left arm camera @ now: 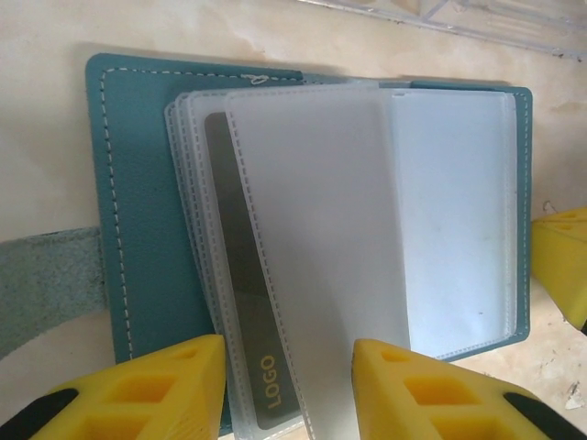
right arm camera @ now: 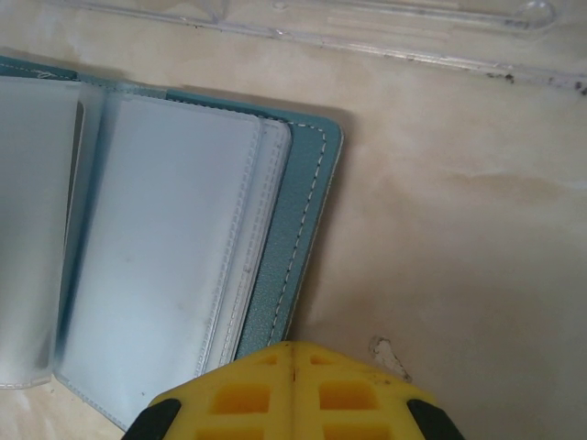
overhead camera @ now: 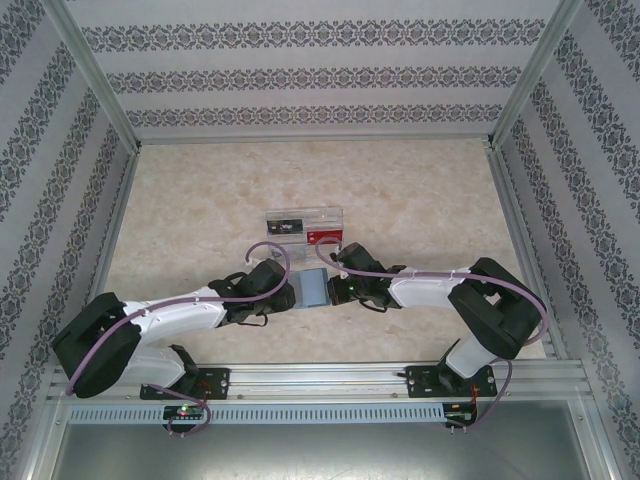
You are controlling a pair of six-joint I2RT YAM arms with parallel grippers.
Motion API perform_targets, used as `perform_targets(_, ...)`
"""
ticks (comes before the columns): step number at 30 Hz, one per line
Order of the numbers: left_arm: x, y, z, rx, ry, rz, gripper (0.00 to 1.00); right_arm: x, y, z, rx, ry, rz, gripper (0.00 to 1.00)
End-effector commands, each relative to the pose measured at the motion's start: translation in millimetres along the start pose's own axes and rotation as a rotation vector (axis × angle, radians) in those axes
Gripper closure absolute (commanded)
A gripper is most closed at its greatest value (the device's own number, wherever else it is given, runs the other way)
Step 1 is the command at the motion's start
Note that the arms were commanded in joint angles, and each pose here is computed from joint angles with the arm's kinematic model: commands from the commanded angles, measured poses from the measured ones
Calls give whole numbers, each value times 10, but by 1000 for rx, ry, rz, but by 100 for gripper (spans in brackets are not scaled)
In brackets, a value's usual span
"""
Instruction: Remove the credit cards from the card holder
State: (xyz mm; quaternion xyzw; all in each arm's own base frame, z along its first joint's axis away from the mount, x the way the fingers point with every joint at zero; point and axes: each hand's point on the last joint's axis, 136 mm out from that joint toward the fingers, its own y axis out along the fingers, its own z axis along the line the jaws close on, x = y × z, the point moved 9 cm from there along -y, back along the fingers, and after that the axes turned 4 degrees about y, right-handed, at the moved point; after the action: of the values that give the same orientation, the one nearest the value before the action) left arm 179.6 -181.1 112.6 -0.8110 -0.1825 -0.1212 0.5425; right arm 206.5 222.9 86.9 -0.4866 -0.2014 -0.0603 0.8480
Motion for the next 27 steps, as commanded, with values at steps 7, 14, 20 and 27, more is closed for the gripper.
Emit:
perform_targets(7,54,-69,-223,-101,49,-25,21,-39,72,26,31,12,46,100)
perform_targets(14,69,-100,-291,-115,70,-25,6,-39,67,28,31,10,43,100)
perform_targets(20,92,-138,-368,-139,85,-31,11,-36,61,32,33,12,41,100)
perform_targets(27,92,-109,-402,-131,96,-20,12,-34,52,35,34,10,38,100)
